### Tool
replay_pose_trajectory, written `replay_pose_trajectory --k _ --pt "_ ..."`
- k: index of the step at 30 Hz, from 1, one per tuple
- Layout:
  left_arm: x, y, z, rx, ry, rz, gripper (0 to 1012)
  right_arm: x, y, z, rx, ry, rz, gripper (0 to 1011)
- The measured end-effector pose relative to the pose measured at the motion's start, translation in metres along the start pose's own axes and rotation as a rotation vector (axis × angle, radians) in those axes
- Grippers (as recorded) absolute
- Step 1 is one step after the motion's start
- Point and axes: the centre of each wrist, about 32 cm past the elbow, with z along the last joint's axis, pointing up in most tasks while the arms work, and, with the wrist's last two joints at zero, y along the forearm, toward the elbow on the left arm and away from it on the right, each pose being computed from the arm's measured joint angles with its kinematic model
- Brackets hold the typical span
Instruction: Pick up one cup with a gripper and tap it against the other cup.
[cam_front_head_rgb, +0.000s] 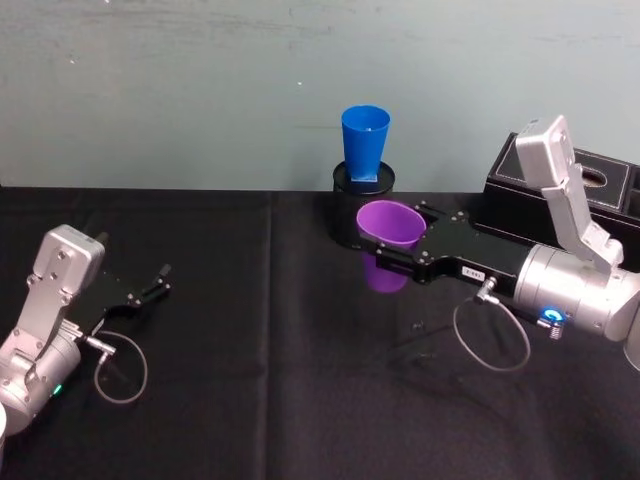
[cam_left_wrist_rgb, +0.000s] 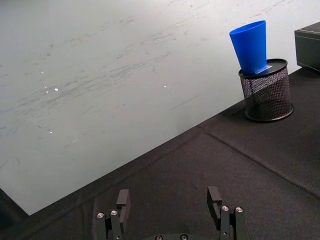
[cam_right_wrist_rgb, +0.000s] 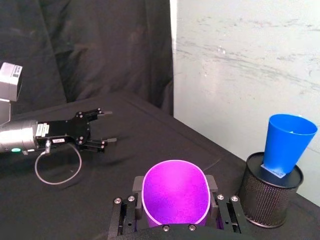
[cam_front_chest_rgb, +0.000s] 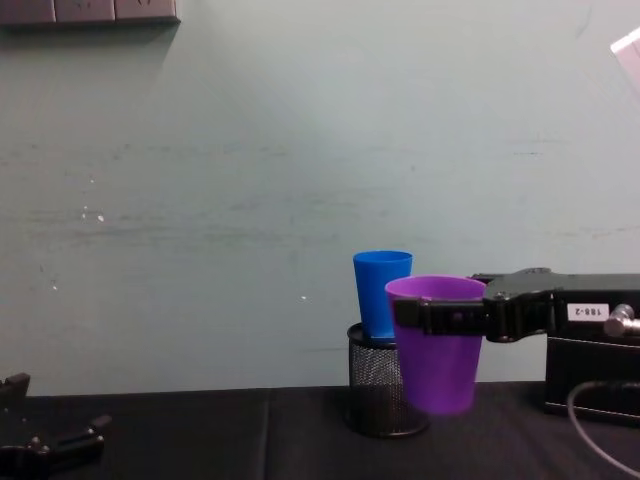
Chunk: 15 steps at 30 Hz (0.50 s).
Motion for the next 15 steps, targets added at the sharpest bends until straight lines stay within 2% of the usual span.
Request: replay_pose_trajectory --k 10,14,15 --pt "0.0 0.0 0.0 0.0 0.0 0.0 1011 0.001 -0.001 -0.012 0.007 -0.009 0.008 723" --pt "0.0 0.0 0.0 0.0 0.0 0.0 1011 -0.001 -0.005 -0.023 0.006 -0.01 0.008 723" --pt "0.0 0.0 0.0 0.0 0.0 0.0 1011 -0.002 -0.008 -0.029 0.001 -0.01 0.01 723"
